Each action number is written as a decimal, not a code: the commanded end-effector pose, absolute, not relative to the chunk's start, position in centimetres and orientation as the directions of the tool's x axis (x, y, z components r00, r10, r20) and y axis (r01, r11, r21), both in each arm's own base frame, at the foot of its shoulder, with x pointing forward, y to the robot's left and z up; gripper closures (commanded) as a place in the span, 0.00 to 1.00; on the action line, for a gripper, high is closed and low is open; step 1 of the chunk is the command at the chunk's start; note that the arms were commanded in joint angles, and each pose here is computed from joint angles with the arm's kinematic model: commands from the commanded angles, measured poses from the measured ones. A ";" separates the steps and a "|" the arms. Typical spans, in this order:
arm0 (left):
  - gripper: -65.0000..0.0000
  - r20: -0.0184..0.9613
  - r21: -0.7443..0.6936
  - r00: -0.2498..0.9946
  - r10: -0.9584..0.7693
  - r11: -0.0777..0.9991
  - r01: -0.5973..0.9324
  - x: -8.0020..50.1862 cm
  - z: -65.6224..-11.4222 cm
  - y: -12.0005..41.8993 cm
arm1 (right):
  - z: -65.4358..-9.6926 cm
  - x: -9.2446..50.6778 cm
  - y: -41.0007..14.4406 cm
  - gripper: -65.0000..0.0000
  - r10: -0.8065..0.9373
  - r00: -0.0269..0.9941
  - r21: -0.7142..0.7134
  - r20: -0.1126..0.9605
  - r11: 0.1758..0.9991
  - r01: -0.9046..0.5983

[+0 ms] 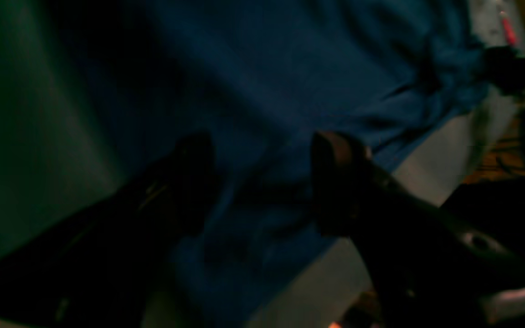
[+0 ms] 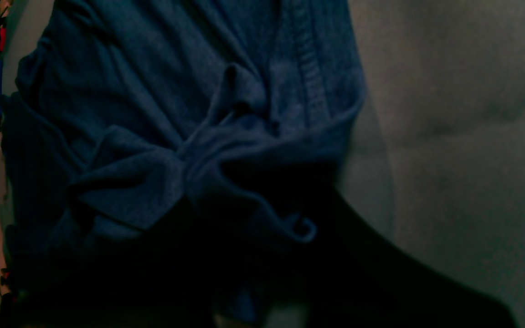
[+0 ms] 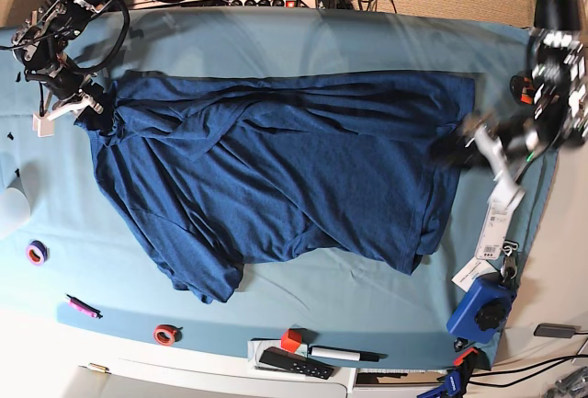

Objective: Layout the t-shirt on the table in an organized manner, then fold the t-shirt properly
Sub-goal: 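Move the left gripper back to the shirt edge beside the collar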

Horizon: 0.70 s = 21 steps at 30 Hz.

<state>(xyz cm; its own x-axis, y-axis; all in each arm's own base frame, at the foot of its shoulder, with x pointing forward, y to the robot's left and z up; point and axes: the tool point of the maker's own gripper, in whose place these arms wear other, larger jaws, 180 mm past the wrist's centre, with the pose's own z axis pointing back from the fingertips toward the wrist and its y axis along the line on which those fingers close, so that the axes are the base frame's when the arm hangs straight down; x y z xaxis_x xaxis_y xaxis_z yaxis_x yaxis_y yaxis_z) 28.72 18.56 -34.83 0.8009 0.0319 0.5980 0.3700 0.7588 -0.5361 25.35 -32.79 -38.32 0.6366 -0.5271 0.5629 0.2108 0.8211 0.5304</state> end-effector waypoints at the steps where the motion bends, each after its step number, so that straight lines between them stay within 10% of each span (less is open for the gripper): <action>1: 0.46 0.623 -0.517 0.781 0.040 0.771 0.373 29.0 -33.7 19.9 | -37.5 25.6 -33.6 1.00 -0.503 0.635 0.502 0.587 0.841 0.202; 21: 0.46 0.459 -0.526 0.875 0.155 0.841 0.127 21.7 -40.0 23.5 | -37.5 25.6 -33.6 1.00 -0.504 0.633 0.505 0.587 0.840 0.200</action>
<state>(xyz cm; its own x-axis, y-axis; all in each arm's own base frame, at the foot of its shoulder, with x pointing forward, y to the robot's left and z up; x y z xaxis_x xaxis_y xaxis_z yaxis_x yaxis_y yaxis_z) 22.26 22.86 -39.57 0.8547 0.1844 0.4853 0.1346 0.8241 -0.5502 25.38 -32.79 -38.30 0.6360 -0.5273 0.5634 0.2103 0.8209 0.5310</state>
